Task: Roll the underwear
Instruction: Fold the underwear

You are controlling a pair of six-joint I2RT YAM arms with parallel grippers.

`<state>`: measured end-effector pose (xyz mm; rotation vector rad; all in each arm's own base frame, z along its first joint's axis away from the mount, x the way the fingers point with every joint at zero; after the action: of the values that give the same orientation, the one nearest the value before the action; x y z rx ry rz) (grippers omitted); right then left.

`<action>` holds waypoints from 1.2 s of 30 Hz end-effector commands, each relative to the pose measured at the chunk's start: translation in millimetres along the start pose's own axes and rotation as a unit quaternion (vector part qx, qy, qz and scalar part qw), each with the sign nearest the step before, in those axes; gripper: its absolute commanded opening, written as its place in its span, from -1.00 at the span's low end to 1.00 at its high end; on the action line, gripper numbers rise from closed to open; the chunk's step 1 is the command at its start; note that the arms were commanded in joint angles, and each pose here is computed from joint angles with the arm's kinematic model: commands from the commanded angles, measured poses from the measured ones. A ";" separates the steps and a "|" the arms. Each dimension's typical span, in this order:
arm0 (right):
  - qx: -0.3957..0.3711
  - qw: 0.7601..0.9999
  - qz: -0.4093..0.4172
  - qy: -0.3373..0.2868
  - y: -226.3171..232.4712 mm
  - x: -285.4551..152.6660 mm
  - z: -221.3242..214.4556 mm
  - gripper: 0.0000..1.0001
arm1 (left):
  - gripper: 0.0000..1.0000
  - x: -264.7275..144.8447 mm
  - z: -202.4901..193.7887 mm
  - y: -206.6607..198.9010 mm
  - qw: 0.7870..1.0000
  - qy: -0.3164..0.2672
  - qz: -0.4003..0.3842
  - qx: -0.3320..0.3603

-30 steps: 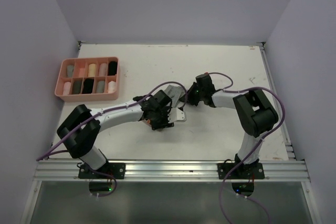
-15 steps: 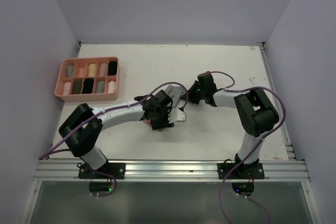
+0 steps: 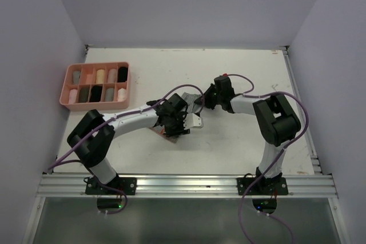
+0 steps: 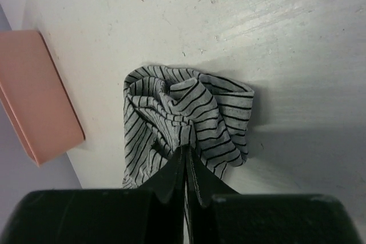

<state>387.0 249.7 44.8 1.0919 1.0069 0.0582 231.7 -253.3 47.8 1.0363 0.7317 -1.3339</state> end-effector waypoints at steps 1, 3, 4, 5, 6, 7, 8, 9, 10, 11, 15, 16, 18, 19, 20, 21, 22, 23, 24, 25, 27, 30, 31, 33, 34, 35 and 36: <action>0.000 1.000 -0.007 0.004 -1.9 11.0 3.4 -0.92 | -0.03 -1.7 19.6 15.3 0.999 -0.031 0.009 0.025; 0.002 1.000 -0.016 0.008 -9.0 12.4 2.0 -0.92 | -0.06 -2.0 21.4 14.7 0.999 -0.034 0.004 0.031; 0.002 1.000 -0.018 0.008 -10.4 12.7 1.9 -0.92 | -0.07 -1.9 23.0 15.5 0.999 -0.036 0.002 0.033; 0.002 1.000 -0.022 0.008 -12.1 12.9 1.7 -0.93 | -0.08 -2.1 23.3 13.2 0.999 -0.038 -0.004 0.034; 0.000 0.999 -0.031 0.009 -16.2 12.4 1.2 -0.93 | -0.09 -4.0 25.6 14.1 0.998 -0.041 -0.004 0.039; -0.002 0.999 -0.032 0.008 -16.5 12.4 1.5 -0.93 | -0.10 -5.4 27.8 13.9 0.998 -0.044 -0.006 0.041; -0.003 0.999 -0.033 0.008 -17.0 12.4 1.6 -0.93 | -0.11 -6.8 29.5 12.4 0.998 -0.048 -0.010 0.042; -0.003 0.999 -0.037 0.009 -19.2 12.4 0.9 -0.93 | -0.11 -7.9 30.5 11.7 0.998 -0.051 -0.012 0.044; -0.003 0.999 -0.037 0.011 -19.1 12.1 -0.1 -0.93 | -0.10 -10.5 32.8 12.0 0.997 -0.055 -0.012 0.044; -0.004 0.999 -0.037 0.011 -19.3 11.9 0.3 -0.93 | -0.10 -12.1 33.2 10.0 0.997 -0.056 -0.017 0.044; -0.003 0.999 -0.037 0.014 -20.8 12.4 -1.1 -0.93 | -0.08 -19.2 38.9 8.2 0.997 -0.063 -0.024 0.043; -0.004 0.999 -0.038 0.013 -21.0 12.4 -0.8 -0.93 | -0.07 -19.5 40.6 6.6 0.997 -0.064 -0.027 0.044; -0.005 0.999 -0.038 0.014 -21.3 12.4 -0.9 -0.93 | -0.06 -16.9 38.1 1.7 0.996 -0.059 -0.037 0.046; -0.005 0.999 -0.039 0.015 -21.5 12.6 -1.1 -0.93 | -0.06 -14.0 35.9 -2.3 0.996 -0.055 -0.043 0.047; -0.005 0.999 -0.039 0.015 -21.9 12.6 -1.3 -0.93 | -0.06 -12.7 35.0 -4.9 0.996 -0.053 -0.047 0.047; -0.005 0.999 -0.039 0.016 -22.0 12.9 -1.5 -0.93 | -0.03 -10.7 34.0 -5.8 0.996 -0.051 -0.049 0.047; -0.005 0.999 -0.038 0.016 -21.5 13.3 -1.5 -0.93 | 0.00 -8.1 32.3 -8.0 0.996 -0.047 -0.052 0.046; -0.006 0.999 -0.037 0.017 -20.6 13.3 -2.2 -0.93 | 0.03 -6.7 31.8 -9.4 0.997 -0.045 -0.054 0.045; -0.005 0.999 -0.036 0.017 -20.2 13.6 -1.5 -0.93 | 0.04 -5.3 30.9 -9.7 0.997 -0.042 -0.056 0.044; -0.004 0.999 -0.037 0.018 -20.3 13.9 -1.7 -0.93 | 0.04 -3.3 29.8 -10.7 0.997 -0.041 -0.059 0.042; -0.006 0.999 -0.037 0.019 -19.8 13.9 -2.3 -0.93 | -0.02 -1.7 29.5 -10.3 0.997 -0.040 -0.057 0.038; -0.006 0.999 -0.038 0.020 -21.3 14.7 -2.3 -0.93 | -0.08 2.1 26.6 -7.0 0.998 -0.034 -0.044 0.034; -0.005 0.999 -0.038 0.020 -20.9 14.7 -2.2 -0.93 | -0.09 5.3 22.6 -8.5 0.998 -0.027 -0.046 0.032; -0.006 0.999 -0.039 0.021 -21.6 14.8 -2.0 -0.93 | -0.10 7.4 20.0 -6.4 0.998 -0.021 -0.040 0.033; -0.006 0.999 -0.039 0.022 -22.1 15.1 -2.2 -0.93 | -0.10 8.7 17.9 -7.8 0.998 -0.019 -0.041 0.032; -0.006 0.999 -0.040 0.021 -22.8 15.5 -2.0 -0.93 | -0.11 9.3 17.4 -7.0 0.999 -0.018 -0.039 0.034; -0.006 0.999 -0.041 0.022 -23.7 15.7 -2.5 -0.93 | -0.11 9.3 17.0 -7.0 0.999 -0.017 -0.039 0.035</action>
<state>386.9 250.7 27.0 1.0749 1.0538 0.0418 221.3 -270.6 49.5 1.0382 0.7212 -1.4637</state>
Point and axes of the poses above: each gripper's point midway between its finger pads, its own x axis out along the fingers, its own y axis along the line the jaws close on, z = x × y, the point moved 1 cm from there along -x, back along the fingers, and after that the axes turned 11 degrees about x, right-handed, at the moved point
